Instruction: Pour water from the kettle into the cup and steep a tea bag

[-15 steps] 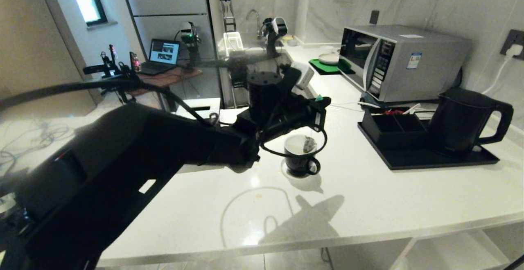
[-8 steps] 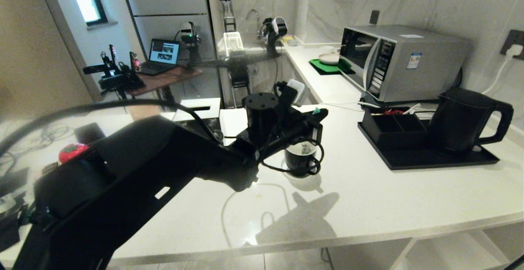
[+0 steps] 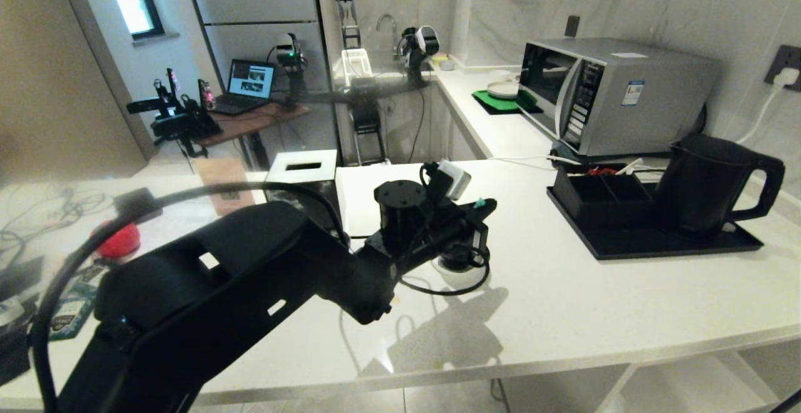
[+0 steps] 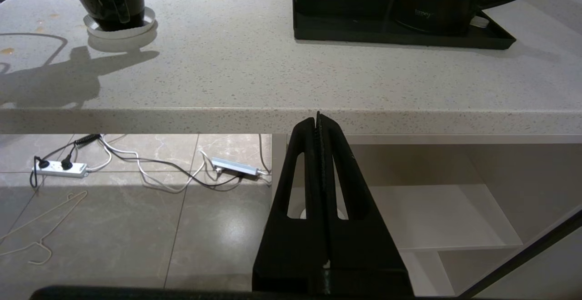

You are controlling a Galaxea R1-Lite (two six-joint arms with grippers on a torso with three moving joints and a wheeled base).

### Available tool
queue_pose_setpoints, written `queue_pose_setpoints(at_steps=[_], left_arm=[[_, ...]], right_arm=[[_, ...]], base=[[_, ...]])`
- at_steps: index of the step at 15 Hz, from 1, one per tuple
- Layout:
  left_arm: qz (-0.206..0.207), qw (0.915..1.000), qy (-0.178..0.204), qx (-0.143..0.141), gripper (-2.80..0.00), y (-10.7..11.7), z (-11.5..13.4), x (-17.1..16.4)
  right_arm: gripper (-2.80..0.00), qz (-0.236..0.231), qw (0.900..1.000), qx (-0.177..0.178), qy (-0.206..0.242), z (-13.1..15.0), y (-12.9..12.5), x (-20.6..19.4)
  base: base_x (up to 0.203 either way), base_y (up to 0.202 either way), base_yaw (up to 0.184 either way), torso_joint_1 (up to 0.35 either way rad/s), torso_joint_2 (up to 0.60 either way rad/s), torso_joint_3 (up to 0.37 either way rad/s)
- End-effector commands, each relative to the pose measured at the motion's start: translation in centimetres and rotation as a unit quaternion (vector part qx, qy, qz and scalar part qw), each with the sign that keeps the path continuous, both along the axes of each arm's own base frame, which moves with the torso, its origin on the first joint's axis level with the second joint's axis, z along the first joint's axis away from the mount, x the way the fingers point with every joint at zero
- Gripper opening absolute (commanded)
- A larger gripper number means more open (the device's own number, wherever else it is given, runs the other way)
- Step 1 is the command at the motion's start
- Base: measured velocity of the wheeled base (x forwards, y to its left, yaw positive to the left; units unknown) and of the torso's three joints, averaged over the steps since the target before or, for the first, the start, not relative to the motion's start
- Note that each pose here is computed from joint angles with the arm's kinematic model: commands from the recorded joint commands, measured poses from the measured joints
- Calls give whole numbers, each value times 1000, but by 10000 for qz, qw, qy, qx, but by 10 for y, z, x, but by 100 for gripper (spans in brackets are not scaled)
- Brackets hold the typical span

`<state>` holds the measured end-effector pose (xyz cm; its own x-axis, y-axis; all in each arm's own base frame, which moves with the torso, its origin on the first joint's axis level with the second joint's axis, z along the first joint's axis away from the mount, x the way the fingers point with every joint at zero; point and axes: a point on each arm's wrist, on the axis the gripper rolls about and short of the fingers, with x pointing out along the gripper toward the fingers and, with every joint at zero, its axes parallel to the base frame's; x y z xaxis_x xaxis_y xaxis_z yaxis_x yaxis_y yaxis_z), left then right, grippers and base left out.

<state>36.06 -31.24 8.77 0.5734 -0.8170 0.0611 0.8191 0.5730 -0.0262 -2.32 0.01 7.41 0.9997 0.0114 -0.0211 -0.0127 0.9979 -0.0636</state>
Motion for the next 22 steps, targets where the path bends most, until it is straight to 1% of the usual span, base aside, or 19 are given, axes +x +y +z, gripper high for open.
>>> queue_pose_setpoints(at_steps=[1, 4, 8, 10, 13, 18, 20, 22], left_arm=[[-18, 9999, 97, 79, -280, 0, -15, -1], [-63, 9999, 108, 89, -280, -3, -20, -5], [-53, 10000, 49, 32, -280, -2, -13, -5], [5, 10000, -56, -67, -280, -1, 0, -6], [113, 9993, -241, -245, -280, 5, 25, -8], [154, 9972, -539, -504, -280, 14, 64, -14], [172, 9964, -611, -560, -280, 16, 72, -16], [272, 9955, -659, -622, -280, 18, 79, -18]], right_arm=[[-280, 4, 10000, -3, 7, 0, 0, 0], [-280, 4, 10000, -3, 4, 0, 0, 0], [-280, 4, 10000, -3, 10, 0, 0, 0], [-280, 4, 10000, -3, 3, 0, 0, 0], [-280, 4, 10000, -3, 10, 0, 0, 0], [-280, 4, 10000, -3, 6, 0, 0, 0], [-280, 4, 10000, -3, 10, 0, 0, 0], [-280, 4, 10000, -3, 10, 0, 0, 0]], base=[[0, 0, 0, 0, 0, 0], [0, 0, 0, 0, 0, 0], [0, 0, 0, 0, 0, 0], [0, 0, 0, 0, 0, 0], [0, 0, 0, 0, 0, 0], [0, 0, 0, 0, 0, 0], [0, 0, 0, 0, 0, 0], [0, 0, 0, 0, 0, 0]])
